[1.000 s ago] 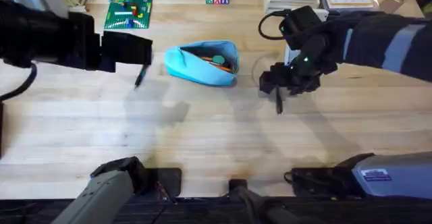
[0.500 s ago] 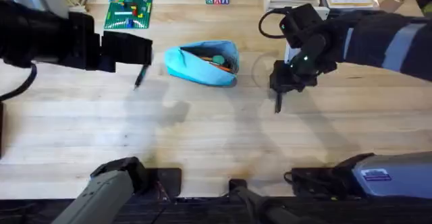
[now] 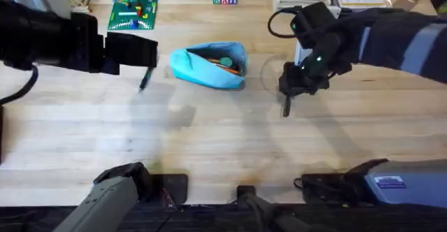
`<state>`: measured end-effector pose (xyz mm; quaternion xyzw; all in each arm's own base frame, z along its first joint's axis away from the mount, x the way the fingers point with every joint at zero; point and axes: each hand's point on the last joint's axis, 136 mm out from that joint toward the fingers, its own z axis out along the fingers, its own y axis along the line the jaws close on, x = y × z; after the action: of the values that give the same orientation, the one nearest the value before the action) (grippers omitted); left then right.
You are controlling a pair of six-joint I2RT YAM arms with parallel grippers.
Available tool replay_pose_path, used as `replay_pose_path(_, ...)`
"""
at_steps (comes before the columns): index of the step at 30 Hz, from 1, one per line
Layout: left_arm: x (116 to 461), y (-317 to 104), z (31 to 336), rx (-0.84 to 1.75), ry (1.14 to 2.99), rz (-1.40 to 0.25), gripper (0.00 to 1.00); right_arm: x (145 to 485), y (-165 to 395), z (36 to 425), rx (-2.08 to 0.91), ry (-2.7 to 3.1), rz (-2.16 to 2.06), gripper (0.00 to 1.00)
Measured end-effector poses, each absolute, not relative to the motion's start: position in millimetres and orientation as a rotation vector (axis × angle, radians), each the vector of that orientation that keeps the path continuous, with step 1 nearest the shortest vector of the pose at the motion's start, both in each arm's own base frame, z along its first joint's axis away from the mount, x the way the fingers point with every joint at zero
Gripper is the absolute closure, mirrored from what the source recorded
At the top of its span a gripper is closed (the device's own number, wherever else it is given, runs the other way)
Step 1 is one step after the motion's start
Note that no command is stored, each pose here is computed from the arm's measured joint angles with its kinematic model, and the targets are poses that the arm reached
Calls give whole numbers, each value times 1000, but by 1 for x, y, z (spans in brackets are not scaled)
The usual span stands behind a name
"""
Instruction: Unzip the bag, pick up the pens from the table one at a time and place them inside, then zip the bag closed.
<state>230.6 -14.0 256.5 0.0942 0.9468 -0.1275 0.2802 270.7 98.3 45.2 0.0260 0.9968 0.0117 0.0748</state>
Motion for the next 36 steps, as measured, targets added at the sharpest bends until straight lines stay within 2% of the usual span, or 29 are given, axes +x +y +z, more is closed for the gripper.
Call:
replay_pose_path(3,231,-14,256,252,2538,-342,6,277,102,66,26,2937,74,972)
replay_pose_path(9,231,-14,256,252,2538,-342,6,300,112,132,-129,2727,151,970)
replay_pose_path(14,231,-14,256,252,2538,-342,5,303,113,168,-301,2593,147,970)
replay_pose_path(20,231,-14,256,252,2538,-342,5,299,116,184,-521,2501,125,970)
replay_pose_path(36,231,-14,256,252,2538,-342,5,298,170,210,-1092,2134,323,970)
